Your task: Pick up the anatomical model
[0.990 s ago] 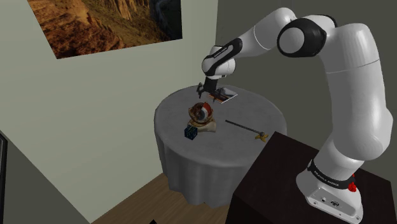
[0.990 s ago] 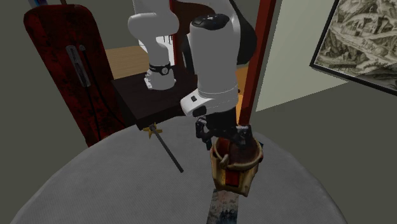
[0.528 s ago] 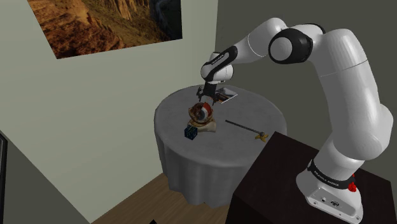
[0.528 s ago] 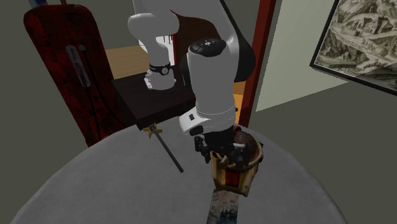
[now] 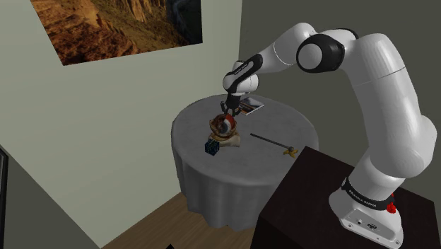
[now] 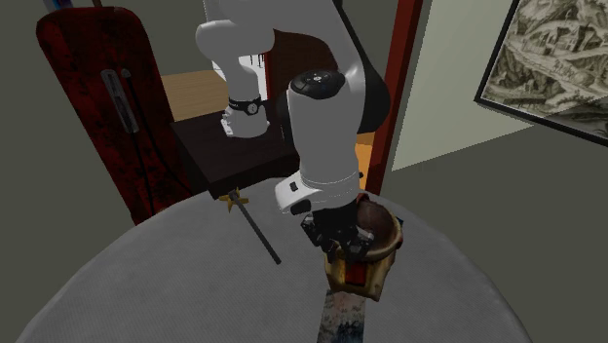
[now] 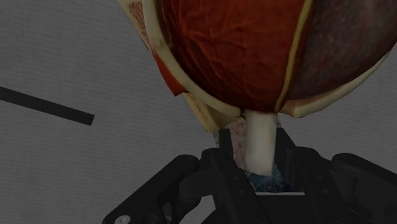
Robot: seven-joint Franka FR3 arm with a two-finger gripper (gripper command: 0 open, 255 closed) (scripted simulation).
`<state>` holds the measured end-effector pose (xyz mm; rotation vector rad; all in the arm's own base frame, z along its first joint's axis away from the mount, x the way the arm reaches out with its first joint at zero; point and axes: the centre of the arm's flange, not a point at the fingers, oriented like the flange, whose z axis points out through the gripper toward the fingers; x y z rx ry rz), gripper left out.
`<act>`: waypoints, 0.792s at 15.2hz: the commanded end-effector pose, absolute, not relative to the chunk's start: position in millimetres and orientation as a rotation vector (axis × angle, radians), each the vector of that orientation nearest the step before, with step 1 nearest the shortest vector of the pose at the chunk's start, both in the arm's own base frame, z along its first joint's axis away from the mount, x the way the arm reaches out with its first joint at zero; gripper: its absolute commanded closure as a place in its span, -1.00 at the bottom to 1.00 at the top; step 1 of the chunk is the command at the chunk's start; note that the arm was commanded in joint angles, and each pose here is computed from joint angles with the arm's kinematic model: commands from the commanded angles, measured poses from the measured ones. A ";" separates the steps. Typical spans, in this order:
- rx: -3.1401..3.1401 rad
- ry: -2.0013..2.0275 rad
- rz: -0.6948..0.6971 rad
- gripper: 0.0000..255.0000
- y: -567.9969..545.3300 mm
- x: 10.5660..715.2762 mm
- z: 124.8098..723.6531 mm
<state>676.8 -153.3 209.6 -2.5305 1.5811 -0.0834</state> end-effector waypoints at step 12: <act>-2.531 1.580 -0.081 1.00 -152.9 677.1 246.5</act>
